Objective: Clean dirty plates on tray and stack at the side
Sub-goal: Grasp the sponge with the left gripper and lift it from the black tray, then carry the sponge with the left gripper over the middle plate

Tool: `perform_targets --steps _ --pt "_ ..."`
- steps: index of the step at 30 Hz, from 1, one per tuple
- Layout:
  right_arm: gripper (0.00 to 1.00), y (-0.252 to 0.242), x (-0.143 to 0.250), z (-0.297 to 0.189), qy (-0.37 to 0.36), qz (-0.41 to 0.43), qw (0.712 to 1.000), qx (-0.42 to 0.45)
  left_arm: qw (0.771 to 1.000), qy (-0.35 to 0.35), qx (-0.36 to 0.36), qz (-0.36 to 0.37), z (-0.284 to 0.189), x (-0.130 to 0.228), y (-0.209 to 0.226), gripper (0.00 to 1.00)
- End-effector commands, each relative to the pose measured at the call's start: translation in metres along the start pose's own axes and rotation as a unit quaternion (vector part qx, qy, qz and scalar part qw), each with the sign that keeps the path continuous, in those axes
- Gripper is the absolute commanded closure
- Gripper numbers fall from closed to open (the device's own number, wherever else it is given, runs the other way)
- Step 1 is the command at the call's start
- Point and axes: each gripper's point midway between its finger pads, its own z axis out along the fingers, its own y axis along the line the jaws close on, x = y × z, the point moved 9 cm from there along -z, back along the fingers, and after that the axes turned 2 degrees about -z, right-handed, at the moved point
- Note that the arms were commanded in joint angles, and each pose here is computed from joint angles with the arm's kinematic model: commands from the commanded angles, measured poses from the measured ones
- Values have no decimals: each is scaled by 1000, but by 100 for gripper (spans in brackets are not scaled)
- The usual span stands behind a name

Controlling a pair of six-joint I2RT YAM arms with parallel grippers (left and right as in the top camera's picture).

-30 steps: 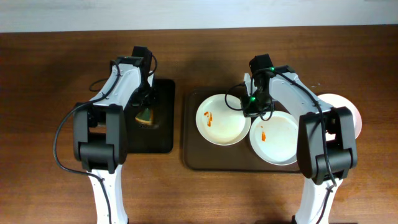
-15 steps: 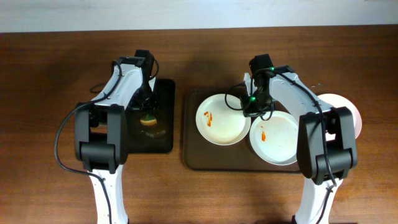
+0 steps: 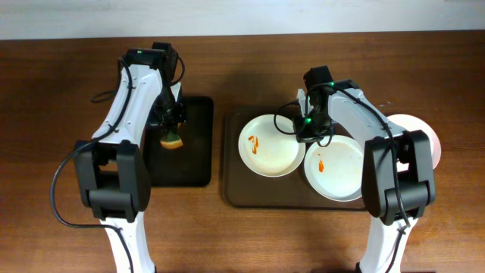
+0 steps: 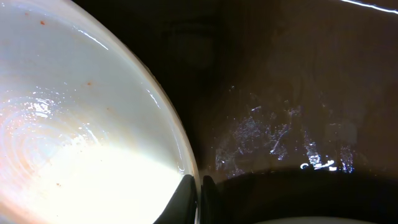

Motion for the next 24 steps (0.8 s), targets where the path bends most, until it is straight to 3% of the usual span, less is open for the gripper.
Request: perform_targets --steps 1,4,8,12,15,18,22,24 --pt "96 1 2 2 4 2 1000 3 998 4 55 10 -13 7 -10 100" --pt "96 1 2 2 4 2 1000 3 999 -6 27 21 -14 5 -6 100" --pt "95 1 2 2 4 2 1000 2 997 -1 70 22 -16 8 -16 100" --pt "82 2 3 1 5 8 1000 -24 977 -49 194 69 -22 -4 -59 100" --pt "69 -1 3 -1 4 16 999 -49 968 -90 215 95 -26 -10 -94 100" --pt "63 -6 1 -4 -2 27 997 -73 961 -111 224 118 -28 -7 -122 100" --pt "63 -18 1 -7 -6 45 996 -83 962 -126 208 121 -26 1 -155 100" --pt "74 -22 1 -8 -7 49 995 -83 960 -132 210 133 -24 5 -167 100"
